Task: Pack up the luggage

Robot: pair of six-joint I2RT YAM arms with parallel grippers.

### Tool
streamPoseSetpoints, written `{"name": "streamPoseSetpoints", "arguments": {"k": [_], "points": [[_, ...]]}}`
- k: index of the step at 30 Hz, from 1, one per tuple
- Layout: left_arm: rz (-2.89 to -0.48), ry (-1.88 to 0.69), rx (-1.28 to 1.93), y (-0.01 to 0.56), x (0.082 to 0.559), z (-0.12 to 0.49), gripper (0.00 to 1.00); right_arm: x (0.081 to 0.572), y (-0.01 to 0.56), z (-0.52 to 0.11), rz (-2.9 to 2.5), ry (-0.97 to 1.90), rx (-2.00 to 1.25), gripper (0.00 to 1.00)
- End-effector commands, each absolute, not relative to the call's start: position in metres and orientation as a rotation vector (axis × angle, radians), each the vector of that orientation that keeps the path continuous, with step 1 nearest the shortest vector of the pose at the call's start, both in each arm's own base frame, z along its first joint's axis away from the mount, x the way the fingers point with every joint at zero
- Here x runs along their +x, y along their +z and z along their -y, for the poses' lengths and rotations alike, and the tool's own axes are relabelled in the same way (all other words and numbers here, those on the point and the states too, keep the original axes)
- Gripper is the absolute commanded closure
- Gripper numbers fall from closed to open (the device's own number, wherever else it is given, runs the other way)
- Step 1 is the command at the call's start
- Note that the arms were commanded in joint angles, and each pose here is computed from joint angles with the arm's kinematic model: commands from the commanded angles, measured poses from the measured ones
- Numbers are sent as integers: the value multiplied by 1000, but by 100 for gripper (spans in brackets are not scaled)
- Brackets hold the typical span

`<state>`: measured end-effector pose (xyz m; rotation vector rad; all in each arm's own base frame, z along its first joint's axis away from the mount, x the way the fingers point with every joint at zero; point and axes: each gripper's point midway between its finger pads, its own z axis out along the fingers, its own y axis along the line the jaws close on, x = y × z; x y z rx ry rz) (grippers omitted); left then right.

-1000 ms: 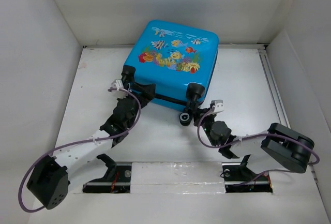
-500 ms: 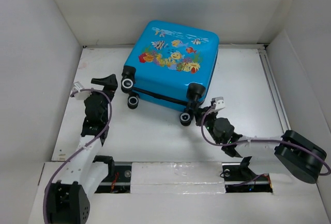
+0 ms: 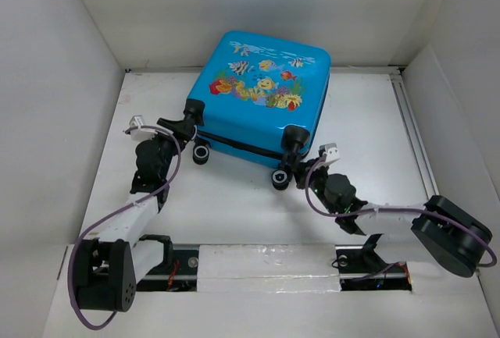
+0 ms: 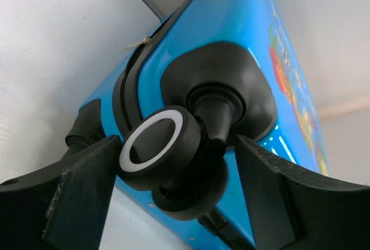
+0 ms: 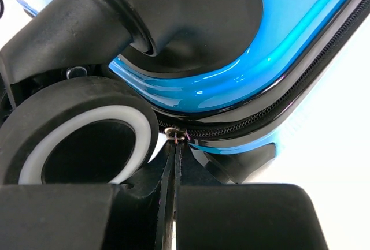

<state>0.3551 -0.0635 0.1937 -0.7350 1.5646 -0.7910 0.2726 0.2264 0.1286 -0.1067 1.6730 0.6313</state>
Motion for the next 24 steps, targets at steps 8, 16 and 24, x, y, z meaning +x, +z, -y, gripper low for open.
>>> {"name": "streamPoseSetpoints", "arguments": {"k": [8, 16, 24], "points": [[-1555, -838, -557, 213, 368, 81, 40, 282, 167, -242, -1554, 744, -90, 100], [-1590, -866, -482, 209, 372, 94, 79, 279, 176, -244, -1542, 774, -115, 100], [-1610, -994, -406, 205, 354, 129, 100, 278, 218, -223, -1509, 812, -104, 100]]}}
